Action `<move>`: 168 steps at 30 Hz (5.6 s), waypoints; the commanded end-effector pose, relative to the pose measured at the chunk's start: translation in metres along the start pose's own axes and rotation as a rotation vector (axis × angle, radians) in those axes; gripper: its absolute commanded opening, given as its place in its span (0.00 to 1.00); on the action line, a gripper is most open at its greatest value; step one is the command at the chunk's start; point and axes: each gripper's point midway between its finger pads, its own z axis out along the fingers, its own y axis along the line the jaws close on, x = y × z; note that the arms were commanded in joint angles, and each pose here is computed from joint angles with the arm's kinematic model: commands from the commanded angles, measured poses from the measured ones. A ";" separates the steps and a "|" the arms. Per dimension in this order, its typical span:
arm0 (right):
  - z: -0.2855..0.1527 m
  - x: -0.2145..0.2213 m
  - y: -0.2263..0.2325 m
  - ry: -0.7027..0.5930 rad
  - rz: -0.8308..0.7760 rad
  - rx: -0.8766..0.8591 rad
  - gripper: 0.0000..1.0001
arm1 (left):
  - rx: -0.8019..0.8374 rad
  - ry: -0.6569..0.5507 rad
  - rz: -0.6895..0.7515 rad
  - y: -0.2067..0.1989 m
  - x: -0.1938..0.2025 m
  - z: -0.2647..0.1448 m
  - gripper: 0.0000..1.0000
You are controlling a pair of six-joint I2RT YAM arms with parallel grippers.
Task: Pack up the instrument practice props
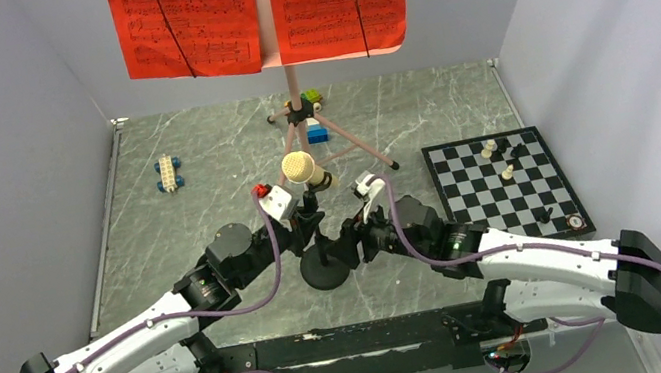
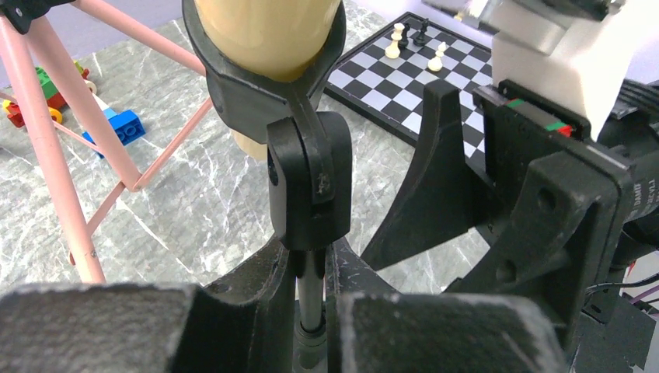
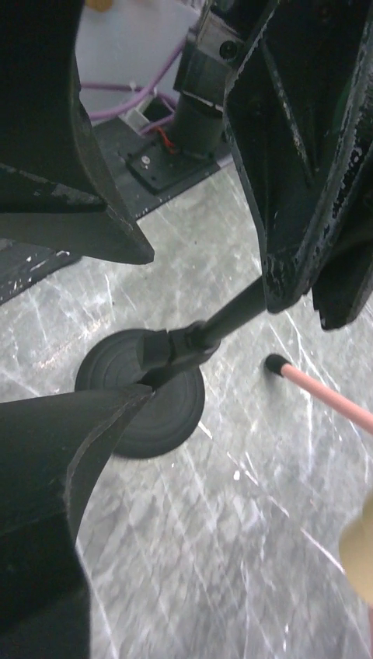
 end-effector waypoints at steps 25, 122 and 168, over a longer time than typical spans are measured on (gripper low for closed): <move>0.032 -0.011 -0.029 -0.006 -0.318 0.146 0.17 | -0.008 0.123 -0.047 -0.003 0.030 -0.002 0.00; 0.034 0.004 -0.020 0.113 0.358 -0.238 0.00 | -0.039 0.092 0.012 -0.004 0.051 -0.003 0.00; 0.028 0.008 -0.003 0.186 0.539 -0.372 0.00 | -0.028 0.083 0.014 -0.008 0.051 -0.005 0.00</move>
